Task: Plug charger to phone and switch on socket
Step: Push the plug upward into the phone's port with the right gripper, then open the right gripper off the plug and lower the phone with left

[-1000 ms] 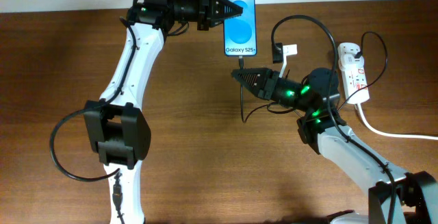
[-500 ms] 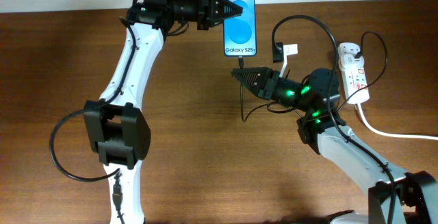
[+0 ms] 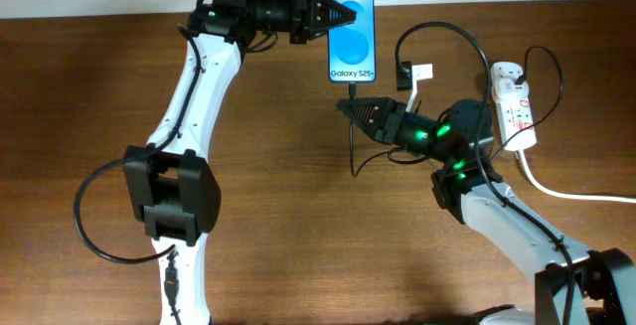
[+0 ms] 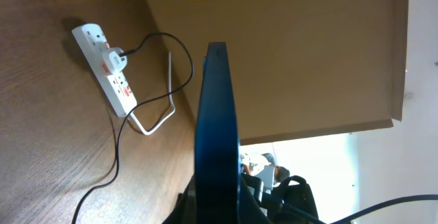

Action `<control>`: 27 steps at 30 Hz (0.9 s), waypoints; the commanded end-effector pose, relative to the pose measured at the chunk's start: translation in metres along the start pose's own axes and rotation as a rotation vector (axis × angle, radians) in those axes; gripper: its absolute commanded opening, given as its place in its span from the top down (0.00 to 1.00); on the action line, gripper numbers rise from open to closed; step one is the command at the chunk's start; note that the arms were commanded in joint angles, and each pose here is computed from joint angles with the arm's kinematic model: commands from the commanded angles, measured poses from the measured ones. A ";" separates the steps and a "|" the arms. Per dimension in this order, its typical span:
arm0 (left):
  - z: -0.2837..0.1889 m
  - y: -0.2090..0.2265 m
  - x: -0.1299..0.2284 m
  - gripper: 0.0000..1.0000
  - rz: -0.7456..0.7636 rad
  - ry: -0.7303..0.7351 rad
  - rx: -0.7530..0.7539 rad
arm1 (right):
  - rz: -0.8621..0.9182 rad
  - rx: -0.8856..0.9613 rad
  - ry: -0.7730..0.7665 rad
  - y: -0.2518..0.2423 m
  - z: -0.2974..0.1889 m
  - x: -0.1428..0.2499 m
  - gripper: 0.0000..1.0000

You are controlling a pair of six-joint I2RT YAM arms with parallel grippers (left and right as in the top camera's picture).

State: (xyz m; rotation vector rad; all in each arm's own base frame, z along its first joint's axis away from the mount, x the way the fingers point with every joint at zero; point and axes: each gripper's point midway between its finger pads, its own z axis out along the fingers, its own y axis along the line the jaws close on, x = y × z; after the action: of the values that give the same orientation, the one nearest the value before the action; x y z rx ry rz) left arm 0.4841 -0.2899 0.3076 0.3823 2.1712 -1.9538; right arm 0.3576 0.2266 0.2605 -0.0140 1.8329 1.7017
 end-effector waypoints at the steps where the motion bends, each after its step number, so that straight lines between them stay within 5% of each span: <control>1: -0.001 -0.015 0.007 1.00 0.047 0.044 0.051 | -0.054 0.004 -0.103 0.010 0.001 -0.029 0.92; 10: -0.007 -0.015 0.007 1.00 0.036 0.047 0.058 | -0.057 0.013 -0.120 0.006 -0.006 -0.037 0.96; 14: -0.009 -0.015 0.006 1.00 0.035 0.043 0.057 | -0.056 0.009 -0.109 0.007 -0.006 -0.035 0.65; 24: -0.033 -0.006 0.005 1.00 0.104 0.025 0.058 | -0.102 -0.013 -0.076 0.004 -0.044 -0.053 0.45; 27: -0.039 0.026 0.010 1.00 0.043 -0.014 -0.063 | -0.091 0.001 -0.067 -0.003 -0.060 -0.060 0.43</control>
State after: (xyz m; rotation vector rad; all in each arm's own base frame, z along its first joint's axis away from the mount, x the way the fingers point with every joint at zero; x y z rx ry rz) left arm 0.4819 -0.2558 0.2958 0.3760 2.1824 -1.9648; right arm 0.3859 0.1530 0.2791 0.0241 1.7419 1.6005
